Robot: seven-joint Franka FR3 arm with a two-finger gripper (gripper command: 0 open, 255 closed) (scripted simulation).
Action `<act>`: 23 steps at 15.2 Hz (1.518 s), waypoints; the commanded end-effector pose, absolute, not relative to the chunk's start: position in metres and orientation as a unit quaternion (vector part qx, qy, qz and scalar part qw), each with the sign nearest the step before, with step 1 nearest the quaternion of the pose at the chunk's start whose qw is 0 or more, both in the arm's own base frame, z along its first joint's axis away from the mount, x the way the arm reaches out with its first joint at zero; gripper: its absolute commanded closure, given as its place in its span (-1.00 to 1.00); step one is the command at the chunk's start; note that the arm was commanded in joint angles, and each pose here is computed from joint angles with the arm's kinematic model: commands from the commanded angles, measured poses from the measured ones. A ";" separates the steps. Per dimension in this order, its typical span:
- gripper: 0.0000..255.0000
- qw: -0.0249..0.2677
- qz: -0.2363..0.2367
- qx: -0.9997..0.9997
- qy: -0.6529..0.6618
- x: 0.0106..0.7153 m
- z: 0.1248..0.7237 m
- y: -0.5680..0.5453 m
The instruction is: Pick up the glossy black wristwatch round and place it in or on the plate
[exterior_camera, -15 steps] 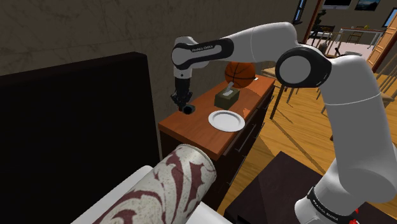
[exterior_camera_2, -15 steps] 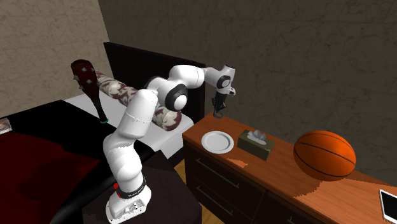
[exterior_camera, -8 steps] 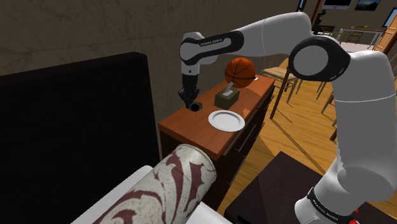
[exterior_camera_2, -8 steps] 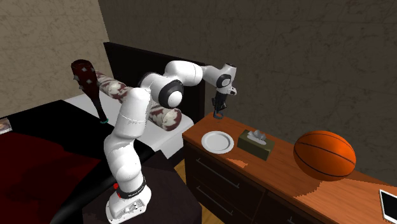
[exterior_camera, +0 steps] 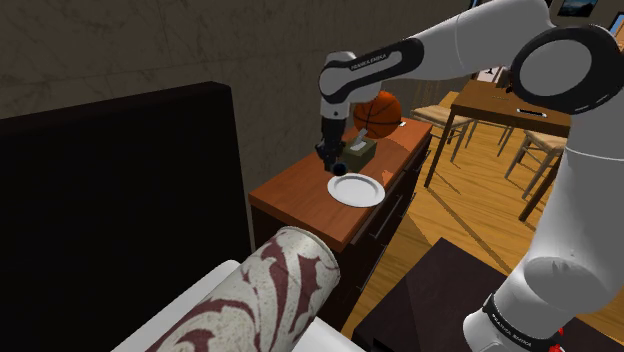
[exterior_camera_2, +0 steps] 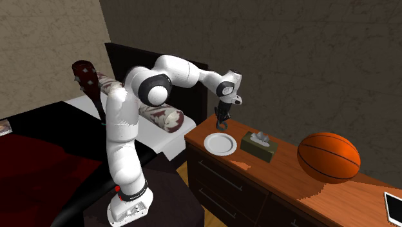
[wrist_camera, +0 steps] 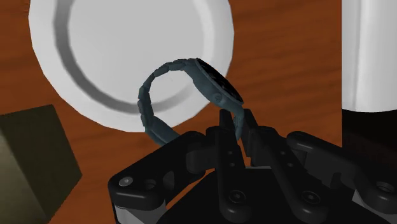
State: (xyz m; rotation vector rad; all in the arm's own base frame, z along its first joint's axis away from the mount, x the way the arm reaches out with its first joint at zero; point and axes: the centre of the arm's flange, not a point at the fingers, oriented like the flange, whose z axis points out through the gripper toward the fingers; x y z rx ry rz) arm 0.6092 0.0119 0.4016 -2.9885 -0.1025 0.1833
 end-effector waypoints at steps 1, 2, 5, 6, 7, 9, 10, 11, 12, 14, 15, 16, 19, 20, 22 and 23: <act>1.00 0.073 0.061 -0.995 -0.035 0.590 0.401 -0.005; 1.00 0.073 0.061 -0.995 -0.035 0.581 0.401 -0.015; 1.00 0.073 0.061 -0.995 -0.035 0.558 0.401 -0.041; 1.00 0.073 0.061 -0.995 -0.035 0.558 0.396 -0.041; 1.00 0.073 0.061 -0.995 -0.035 0.558 0.391 -0.041; 1.00 0.073 0.061 -0.995 -0.035 0.558 0.380 -0.041; 1.00 0.073 0.061 -0.995 -0.035 0.558 0.375 -0.041; 1.00 0.073 0.061 -0.995 -0.035 0.558 0.370 -0.041; 1.00 0.073 0.061 -0.995 -0.035 0.558 0.364 -0.041; 1.00 0.073 0.061 -0.995 -0.035 0.558 0.354 -0.041; 1.00 0.073 0.061 -0.995 -0.035 0.558 0.349 -0.041; 1.00 0.073 0.061 -0.995 -0.035 0.558 0.343 -0.041; 1.00 0.073 0.061 -0.995 -0.035 0.558 0.329 -0.041; 1.00 0.073 0.061 -0.995 -0.035 0.558 0.329 -0.041; 1.00 0.073 0.061 -0.995 -0.035 0.558 0.329 -0.041; 1.00 0.073 0.061 -0.995 -0.035 0.558 0.329 -0.041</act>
